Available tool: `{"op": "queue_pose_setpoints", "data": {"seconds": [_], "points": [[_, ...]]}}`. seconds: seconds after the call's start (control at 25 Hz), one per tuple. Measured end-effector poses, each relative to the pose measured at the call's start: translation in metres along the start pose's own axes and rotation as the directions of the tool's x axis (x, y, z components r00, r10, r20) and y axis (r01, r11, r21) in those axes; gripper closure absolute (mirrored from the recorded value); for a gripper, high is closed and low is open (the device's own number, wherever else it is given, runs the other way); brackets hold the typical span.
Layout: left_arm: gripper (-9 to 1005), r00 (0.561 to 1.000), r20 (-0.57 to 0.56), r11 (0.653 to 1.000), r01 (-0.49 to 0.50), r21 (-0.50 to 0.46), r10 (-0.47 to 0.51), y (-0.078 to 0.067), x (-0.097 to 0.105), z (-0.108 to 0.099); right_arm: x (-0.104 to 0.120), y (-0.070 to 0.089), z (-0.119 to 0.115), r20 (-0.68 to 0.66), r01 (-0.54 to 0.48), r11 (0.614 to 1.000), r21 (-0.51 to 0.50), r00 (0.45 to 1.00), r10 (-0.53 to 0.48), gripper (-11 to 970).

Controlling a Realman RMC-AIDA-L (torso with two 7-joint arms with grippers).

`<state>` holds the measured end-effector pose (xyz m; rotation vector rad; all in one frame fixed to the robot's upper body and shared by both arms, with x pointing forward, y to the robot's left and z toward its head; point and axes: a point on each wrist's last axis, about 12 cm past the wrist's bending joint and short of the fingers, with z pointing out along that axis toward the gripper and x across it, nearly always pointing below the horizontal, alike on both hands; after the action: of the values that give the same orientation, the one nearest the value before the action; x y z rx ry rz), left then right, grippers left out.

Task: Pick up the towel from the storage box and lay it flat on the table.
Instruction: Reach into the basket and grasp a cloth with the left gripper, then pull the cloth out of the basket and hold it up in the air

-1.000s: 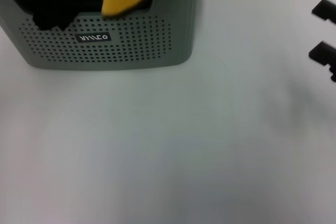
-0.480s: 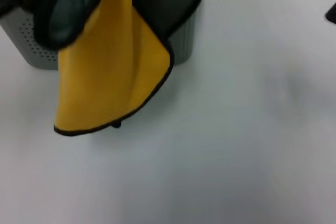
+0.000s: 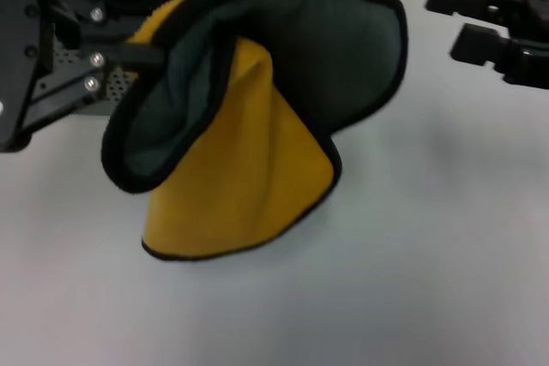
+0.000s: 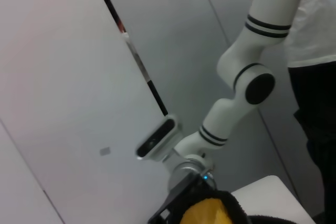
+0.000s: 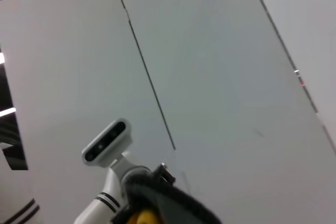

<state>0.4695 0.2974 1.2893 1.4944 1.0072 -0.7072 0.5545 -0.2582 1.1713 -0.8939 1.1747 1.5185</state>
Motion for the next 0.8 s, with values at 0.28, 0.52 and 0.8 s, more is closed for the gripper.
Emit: {"op": "queue_pose_setpoints", "data": {"seconds": [0.28,0.52,0.8], "points": [[955,1.000,0.009,1.000,-0.001,0.026,0.001,-0.002,0.001,0.005,0.000,0.000,0.018,-0.028,-0.052,0.995,-0.084,0.998,0.050,226],[954,1.000,0.018,0.999,-0.009,0.038,0.008,-0.001,0.000,0.009,0.000,0.002,0.022,-0.028,-0.073,0.991,-0.116,0.997,0.070,229],[953,1.000,0.025,0.999,-0.019,0.044,0.018,0.002,-0.001,0.011,0.001,0.002,0.023,-0.035,-0.076,0.990,-0.123,0.997,0.072,254]]}}
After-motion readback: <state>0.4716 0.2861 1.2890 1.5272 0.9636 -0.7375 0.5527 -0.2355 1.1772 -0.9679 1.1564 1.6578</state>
